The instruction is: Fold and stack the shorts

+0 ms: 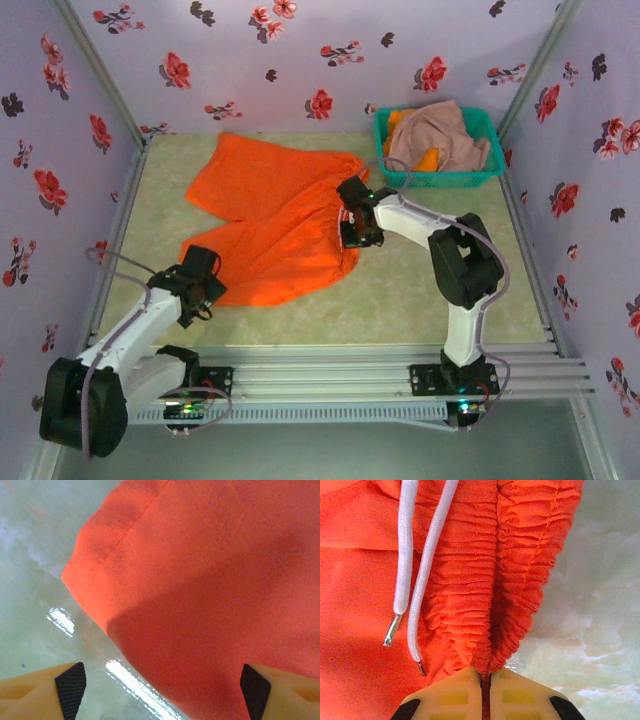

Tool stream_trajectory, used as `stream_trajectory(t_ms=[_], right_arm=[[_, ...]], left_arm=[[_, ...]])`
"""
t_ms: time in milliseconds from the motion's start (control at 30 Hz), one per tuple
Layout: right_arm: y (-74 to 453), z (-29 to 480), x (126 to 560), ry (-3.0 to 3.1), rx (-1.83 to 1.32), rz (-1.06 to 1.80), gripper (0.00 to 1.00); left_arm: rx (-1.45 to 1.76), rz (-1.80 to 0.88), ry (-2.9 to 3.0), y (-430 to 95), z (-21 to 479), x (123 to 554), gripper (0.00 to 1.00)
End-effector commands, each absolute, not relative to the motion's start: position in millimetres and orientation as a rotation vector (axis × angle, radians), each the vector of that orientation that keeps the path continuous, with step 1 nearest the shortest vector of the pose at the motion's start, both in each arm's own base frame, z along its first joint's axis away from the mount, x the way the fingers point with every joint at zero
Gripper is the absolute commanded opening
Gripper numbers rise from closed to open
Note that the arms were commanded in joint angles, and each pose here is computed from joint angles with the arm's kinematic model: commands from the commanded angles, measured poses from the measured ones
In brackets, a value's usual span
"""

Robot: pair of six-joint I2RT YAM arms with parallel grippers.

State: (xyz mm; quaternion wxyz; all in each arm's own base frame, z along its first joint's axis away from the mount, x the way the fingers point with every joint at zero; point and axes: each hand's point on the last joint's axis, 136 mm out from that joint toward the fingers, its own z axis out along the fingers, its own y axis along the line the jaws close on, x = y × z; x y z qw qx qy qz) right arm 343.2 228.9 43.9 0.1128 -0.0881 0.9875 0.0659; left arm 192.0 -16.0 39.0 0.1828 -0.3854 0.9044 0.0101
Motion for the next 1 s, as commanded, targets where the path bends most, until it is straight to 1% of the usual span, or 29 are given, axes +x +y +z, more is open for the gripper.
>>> stream_trajectory(t_ms=[0,100,200,300,367,400,633,700,800,833,867,900,933,967], right_arm=[[233,52,338,2.886,-0.226,0.248,0.08],[236,55,339,2.876,-0.21,0.273,0.05],[238,63,339,2.853,-0.192,0.307,0.01],[237,75,338,2.825,-0.174,0.335,0.0],[233,85,337,2.797,-0.157,0.336,0.0],[231,91,336,2.78,-0.152,0.34,0.0],[212,114,314,2.759,-0.084,0.335,0.0],[206,117,306,2.757,-0.044,0.34,0.0],[198,119,298,2.746,0.023,0.346,0.0],[193,119,295,2.743,0.052,0.33,0.0],[189,120,294,2.738,0.074,0.32,0.0],[183,119,291,2.735,0.11,0.293,0.0],[177,117,288,2.731,0.146,0.274,0.0],[174,114,286,2.728,0.166,0.266,0.0]], left_arm=[[-1.121,-0.001,2.528,-19,31,202,0.78],[-1.11,0.004,2.529,-21,28,211,0.67],[-1.086,0.016,2.532,-23,32,221,0.46],[-1.023,0.034,2.511,-21,51,235,0.18],[-0.967,0.056,2.48,-17,74,245,0.04],[-0.935,0.068,2.457,-13,89,251,0.0],[-0.667,0.143,2.37,-3,189,281,0.0],[-0.589,0.172,2.387,-5,206,291,0.0],[-0.483,0.202,2.427,-12,214,309,0.0],[-0.454,0.207,2.449,-16,212,316,0.08],[-0.438,0.204,2.47,-19,208,322,0.19],[-0.428,0.189,2.485,-24,203,330,0.41],[-0.416,0.155,2.502,-31,196,337,0.6],[-0.413,0.116,2.511,-37,190,343,0.74]])
